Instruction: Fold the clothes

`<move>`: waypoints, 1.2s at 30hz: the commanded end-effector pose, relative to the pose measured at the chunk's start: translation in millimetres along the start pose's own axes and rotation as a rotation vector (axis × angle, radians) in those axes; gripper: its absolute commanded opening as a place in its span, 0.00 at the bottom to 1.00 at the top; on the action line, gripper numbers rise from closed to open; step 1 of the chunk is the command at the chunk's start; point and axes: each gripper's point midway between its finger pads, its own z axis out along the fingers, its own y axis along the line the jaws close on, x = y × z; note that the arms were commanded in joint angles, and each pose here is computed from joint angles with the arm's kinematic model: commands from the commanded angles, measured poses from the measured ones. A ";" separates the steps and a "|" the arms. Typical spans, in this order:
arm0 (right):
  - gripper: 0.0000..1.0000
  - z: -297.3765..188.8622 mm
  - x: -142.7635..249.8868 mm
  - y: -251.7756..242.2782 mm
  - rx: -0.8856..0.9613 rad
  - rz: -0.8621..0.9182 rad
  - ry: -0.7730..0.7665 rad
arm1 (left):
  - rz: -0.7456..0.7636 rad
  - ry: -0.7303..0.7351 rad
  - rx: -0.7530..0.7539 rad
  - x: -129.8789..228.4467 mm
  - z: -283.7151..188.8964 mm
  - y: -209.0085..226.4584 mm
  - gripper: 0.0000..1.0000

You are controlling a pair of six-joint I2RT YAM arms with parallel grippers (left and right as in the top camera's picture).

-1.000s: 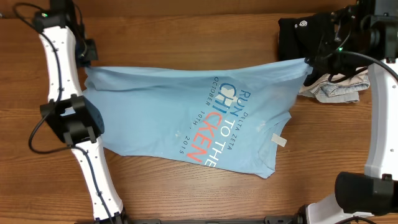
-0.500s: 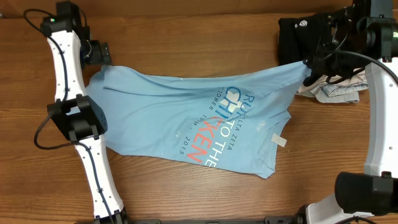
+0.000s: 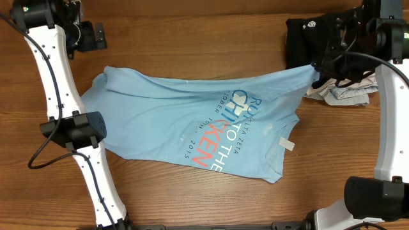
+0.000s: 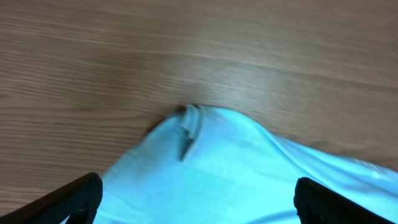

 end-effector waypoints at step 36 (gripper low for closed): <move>0.04 -4.4 -5.3 4.8 -0.014 -0.022 -0.035 | 0.193 0.211 0.126 91.5 144.2 -4.2 0.68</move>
